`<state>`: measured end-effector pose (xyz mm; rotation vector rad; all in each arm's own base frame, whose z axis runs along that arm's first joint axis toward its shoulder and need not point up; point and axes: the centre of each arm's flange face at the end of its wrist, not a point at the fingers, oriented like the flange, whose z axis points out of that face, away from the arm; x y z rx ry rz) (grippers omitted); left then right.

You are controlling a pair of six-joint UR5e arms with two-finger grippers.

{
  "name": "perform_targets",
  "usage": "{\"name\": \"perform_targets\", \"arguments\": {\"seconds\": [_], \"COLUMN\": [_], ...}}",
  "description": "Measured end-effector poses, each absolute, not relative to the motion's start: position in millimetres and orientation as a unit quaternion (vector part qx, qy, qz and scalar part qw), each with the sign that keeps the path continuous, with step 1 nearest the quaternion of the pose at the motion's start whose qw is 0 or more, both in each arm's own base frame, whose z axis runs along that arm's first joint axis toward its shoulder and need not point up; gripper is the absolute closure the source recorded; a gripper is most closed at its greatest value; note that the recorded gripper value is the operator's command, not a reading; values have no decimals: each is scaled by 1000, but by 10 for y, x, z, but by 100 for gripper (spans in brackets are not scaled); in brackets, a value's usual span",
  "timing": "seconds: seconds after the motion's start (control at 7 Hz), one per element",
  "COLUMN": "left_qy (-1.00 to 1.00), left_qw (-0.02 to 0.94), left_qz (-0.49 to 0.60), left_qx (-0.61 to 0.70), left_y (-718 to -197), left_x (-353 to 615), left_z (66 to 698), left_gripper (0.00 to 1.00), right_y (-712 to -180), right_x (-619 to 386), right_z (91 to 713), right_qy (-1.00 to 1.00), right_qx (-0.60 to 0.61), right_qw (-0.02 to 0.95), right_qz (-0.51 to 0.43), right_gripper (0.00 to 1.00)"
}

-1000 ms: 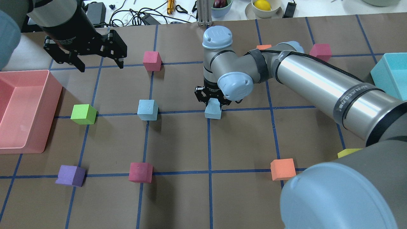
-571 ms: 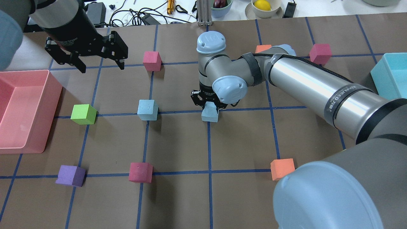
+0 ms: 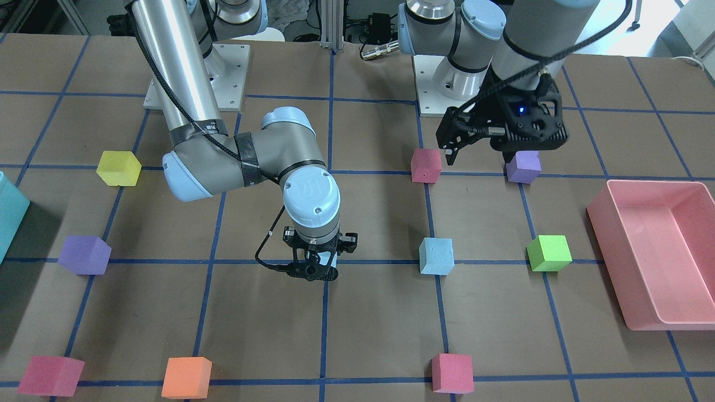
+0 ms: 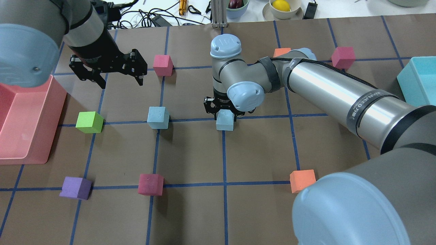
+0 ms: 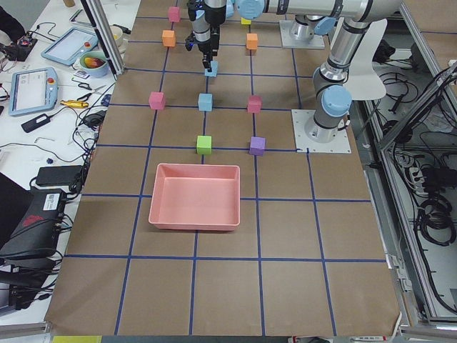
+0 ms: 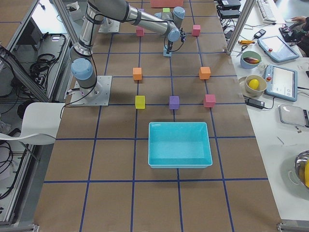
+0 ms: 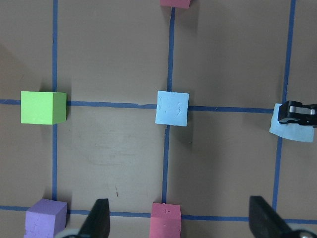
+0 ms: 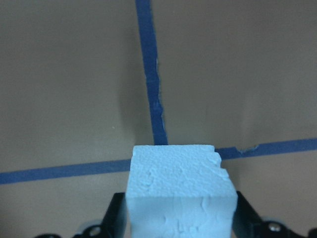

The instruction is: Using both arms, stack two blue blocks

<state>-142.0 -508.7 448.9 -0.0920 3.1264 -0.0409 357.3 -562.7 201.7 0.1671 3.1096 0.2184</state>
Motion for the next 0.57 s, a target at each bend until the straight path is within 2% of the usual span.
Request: {"name": "perform_targets", "arguments": {"seconds": [0.29,0.57], "left_qy": [999,999], "left_qw": [3,-5], "left_qz": [-28,-31], "left_qx": [-28,-17], "left_y": [-5219,-5214], "left_x": [-1428,-1444], "left_z": [3472,2605], "left_gripper": [0,0], "right_y": [-5650,-5810], "right_x": [3533,3178], "right_z": [2179,2729], "right_qy": [997,996], "right_qx": [54,70], "right_qw": [14,16], "right_qz": [60,51], "right_gripper": [0,0]}}
